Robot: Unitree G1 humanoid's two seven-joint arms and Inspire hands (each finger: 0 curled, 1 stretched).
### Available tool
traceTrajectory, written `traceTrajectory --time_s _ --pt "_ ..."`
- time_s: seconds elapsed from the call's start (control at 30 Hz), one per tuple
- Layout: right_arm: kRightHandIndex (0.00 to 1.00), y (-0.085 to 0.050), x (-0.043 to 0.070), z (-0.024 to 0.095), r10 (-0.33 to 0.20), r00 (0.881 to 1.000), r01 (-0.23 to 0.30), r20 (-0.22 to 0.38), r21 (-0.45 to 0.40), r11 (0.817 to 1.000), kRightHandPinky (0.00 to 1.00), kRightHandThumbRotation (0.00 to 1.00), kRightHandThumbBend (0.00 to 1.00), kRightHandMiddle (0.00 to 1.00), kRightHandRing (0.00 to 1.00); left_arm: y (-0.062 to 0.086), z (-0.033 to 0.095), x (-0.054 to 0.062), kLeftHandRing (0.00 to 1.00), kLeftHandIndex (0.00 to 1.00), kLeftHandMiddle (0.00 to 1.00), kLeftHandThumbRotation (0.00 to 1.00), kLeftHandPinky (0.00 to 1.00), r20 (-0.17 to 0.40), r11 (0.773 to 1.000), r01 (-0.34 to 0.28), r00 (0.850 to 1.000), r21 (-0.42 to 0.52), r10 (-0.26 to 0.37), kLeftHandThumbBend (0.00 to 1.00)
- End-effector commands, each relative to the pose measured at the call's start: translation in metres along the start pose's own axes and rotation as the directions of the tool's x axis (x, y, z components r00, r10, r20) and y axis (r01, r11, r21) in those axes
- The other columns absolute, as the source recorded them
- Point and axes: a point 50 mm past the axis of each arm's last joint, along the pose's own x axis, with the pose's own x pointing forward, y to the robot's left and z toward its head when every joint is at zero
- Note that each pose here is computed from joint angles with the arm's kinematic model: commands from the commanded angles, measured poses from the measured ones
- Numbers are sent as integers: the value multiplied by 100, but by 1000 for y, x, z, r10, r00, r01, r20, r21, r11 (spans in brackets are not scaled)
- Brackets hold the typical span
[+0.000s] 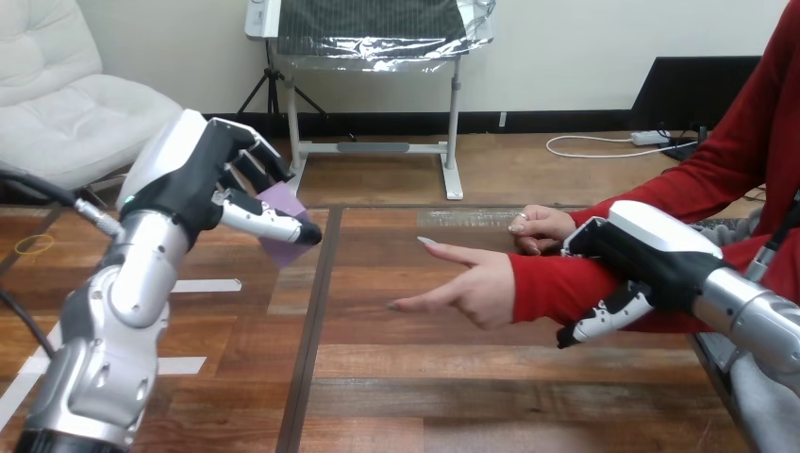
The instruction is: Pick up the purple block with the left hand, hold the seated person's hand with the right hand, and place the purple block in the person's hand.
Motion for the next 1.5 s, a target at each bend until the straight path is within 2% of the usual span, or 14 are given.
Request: traceTrajectory --time_s 0.0,0.53,0.93,1.47 --pt "29 -14 15 25 -71 992 67 109 41 997 23 8 80 29 25 15 28 13 35 42 42 0 28 93 997 -74 993 1 73 78" --pt "28 -16 25 44 -86 981 82 173 28 996 20 11 81 27 23 2 42 22 35 42 42 0 28 130 997 -59 989 -48 65 79" --pt "30 -17 30 55 -91 976 87 198 31 996 24 17 82 31 26 -13 55 29 32 42 39 0 25 159 993 -20 987 -120 39 77" --pt "27 -18 35 69 -114 961 106 251 46 993 19 14 83 26 21 -34 69 36 35 43 41 0 30 191 985 25 982 -170 8 79"
